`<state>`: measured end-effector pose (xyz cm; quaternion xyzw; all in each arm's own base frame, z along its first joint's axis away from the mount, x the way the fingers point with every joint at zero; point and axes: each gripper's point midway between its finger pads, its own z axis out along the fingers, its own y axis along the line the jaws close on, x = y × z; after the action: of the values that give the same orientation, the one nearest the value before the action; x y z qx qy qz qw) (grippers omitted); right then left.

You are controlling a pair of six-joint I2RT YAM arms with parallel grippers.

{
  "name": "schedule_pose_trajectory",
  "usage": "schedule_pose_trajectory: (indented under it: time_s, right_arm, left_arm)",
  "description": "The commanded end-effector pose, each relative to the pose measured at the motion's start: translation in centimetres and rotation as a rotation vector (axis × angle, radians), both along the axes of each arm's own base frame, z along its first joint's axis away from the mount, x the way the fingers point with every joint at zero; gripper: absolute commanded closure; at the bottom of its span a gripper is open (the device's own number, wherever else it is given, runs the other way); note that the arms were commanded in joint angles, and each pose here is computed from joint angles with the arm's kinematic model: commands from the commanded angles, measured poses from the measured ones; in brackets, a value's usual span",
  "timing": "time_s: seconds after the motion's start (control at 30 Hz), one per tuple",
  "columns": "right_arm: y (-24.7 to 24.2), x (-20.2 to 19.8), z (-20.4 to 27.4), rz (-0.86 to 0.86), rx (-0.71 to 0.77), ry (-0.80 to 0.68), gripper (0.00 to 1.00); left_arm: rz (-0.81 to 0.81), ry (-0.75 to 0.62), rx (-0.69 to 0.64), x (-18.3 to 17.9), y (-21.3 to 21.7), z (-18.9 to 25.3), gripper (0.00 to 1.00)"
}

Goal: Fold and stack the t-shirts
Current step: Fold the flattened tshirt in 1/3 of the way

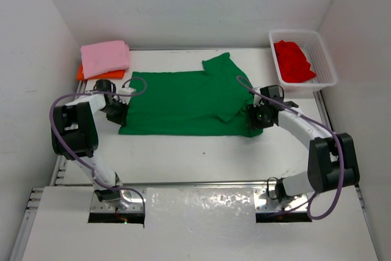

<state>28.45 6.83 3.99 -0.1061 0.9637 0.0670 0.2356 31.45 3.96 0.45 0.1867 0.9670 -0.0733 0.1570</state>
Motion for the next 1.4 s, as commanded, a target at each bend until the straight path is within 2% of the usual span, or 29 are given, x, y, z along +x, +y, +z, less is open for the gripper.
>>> schedule_pose_trajectory:
  time_s: [0.0,0.03,0.07,0.2,0.37,0.43,0.5,0.63,0.67,0.8,1.03,1.07,1.2,1.27,1.3,1.33,1.37]
  right_arm:
    - [0.6,0.0,-1.9,-0.025,0.048,0.038,0.55]
    - [0.1,0.1,-2.4,-0.061,0.054,0.049,0.57]
    - [-0.4,0.3,-2.7,-0.096,0.051,0.058,0.64]
    - [-3.8,0.9,-3.8,-0.296,0.075,0.078,0.74]
    - [-2.7,0.9,-4.4,-0.274,0.153,0.091,0.79]
    - [-2.5,0.5,-4.9,-0.293,0.163,0.116,0.85]
    - [-2.9,0.0,-5.3,-0.324,0.148,0.134,0.83]
    - [-2.9,-1.2,-5.8,-0.361,0.138,0.191,0.68]
    - [-3.3,-1.5,-6.0,-0.385,0.12,0.205,0.68]
    - [-2.9,-2.7,-6.5,-0.393,0.125,0.24,1.0]
    - [-3.7,-7.2,-5.1,-0.491,0.098,0.23,1.0]
    - [-3.5,-9.0,-5.5,-0.505,0.103,0.268,1.0]
    - [-2.1,-11.9,-5.9,-0.501,0.16,0.299,1.0]
    - [-1.6,-12.8,-6.1,-0.506,0.188,0.319,0.94]
    - [-1.5,-13.7,-6.5,-0.51,0.185,0.343,0.86]
    - [-1.3,-14.1,-6.4,-0.508,0.198,0.358,0.77]
    - [-1.3,-14.5,-6.3,-0.512,0.198,0.369,0.68]
  left_arm:
    - [-0.003,0.031,0.049,-1.2,0.9,-0.3,1.0]
    - [-0.003,0.03,0.051,-1.2,0.9,-0.3,1.0]
    - [-0.001,0.03,0.058,-1.2,1.0,-0.3,1.0]
    - [0.0,0.03,0.076,-1.3,1.4,-0.3,1.0]
    - [0.002,0.031,0.069,-1.2,1.2,-0.2,1.0]
    - [0.003,0.029,0.068,-1.2,1.3,-0.1,1.0]
    - [0.001,0.027,0.068,-1.3,1.2,0.0,1.0]
    - [-0.006,0.034,0.07,-1.6,1.2,-0.1,1.0]
    - [-0.004,0.032,0.07,-1.6,1.2,-0.1,1.0]
    - [-0.01,0.043,0.057,-1.9,1.0,0.2,1.0]
    - [-0.028,0.138,0.212,-6.4,3.3,1.0,1.0]
    - [-0.032,0.149,0.218,-7.4,3.3,1.2,1.0]
    - [-0.054,0.169,0.223,-9.1,3.1,1.5,1.0]
    - [-0.058,0.188,0.211,-9.6,2.9,1.4,0.95]
    - [-0.059,0.197,0.209,-9.8,2.8,1.4,0.91]
    - [-0.059,0.203,0.209,-9.8,2.8,1.5,0.77]
    - [-0.059,0.225,0.214,-10.2,2.9,1.5,0.71]
